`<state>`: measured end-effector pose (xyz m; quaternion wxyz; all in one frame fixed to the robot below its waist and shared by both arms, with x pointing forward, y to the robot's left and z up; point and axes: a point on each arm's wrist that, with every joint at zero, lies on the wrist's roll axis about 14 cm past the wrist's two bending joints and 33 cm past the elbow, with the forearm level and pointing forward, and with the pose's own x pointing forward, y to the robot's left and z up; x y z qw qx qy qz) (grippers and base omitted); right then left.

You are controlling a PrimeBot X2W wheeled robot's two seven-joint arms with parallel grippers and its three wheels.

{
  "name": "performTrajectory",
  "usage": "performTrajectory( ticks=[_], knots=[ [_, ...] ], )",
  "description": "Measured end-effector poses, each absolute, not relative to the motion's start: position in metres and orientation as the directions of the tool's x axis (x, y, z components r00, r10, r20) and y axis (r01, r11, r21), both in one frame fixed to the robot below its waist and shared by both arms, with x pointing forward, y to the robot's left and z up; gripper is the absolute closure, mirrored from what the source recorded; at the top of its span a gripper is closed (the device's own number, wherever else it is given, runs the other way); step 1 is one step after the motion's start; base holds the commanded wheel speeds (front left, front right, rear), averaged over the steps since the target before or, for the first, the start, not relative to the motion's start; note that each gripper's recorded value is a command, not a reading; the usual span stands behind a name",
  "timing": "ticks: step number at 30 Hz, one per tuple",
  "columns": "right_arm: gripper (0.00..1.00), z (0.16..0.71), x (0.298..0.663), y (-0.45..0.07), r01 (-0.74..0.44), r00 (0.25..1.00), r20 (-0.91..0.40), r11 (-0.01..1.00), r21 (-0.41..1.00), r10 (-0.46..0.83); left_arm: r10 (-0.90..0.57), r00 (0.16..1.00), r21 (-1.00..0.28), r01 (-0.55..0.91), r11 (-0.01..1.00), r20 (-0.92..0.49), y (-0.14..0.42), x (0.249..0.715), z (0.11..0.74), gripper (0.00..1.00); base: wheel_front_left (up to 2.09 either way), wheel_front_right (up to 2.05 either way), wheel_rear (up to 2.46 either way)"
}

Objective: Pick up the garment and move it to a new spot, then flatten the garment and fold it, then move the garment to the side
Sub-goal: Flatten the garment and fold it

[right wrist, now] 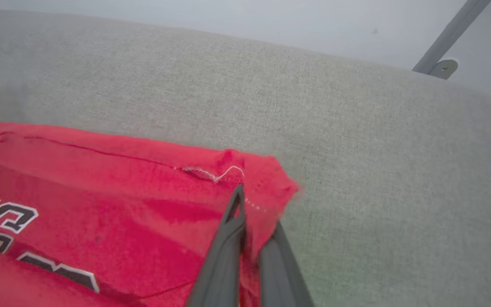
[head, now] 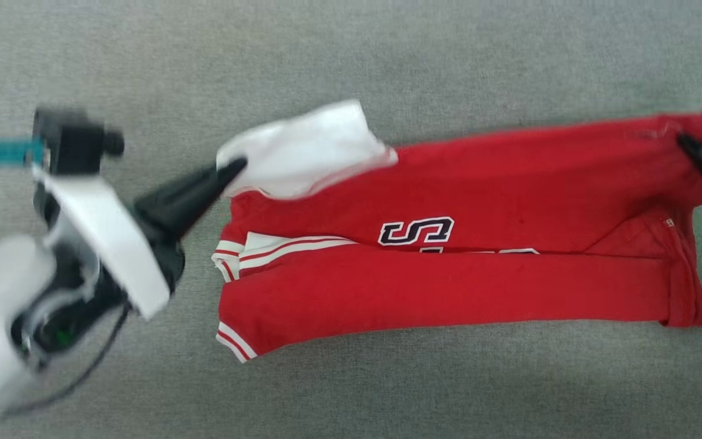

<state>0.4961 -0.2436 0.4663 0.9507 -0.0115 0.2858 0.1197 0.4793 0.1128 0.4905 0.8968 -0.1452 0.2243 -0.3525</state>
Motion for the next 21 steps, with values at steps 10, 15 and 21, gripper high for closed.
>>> performTrajectory(
  ticks=[10,15,21],
  knots=[
    [1.0,0.434,0.438,-0.245,-0.149,0.794,-0.573,0.978,0.146,0.206,-0.678,0.672,-0.56,0.451,0.695,-0.299,0.121,0.401,0.455,1.0,0.0,0.0,0.0],
    [1.0,0.418,0.424,-0.249,-0.107,0.778,-0.6,0.981,0.164,0.185,-0.671,0.664,-0.623,0.38,0.683,-0.331,0.116,0.38,0.435,1.0,0.0,0.0,0.0],
    [1.0,0.395,0.419,-0.254,-0.086,0.752,-0.641,0.987,0.138,0.155,-0.658,0.654,-0.631,0.34,0.697,-0.374,0.112,0.375,0.41,1.0,0.0,0.0,0.0]
  ],
)
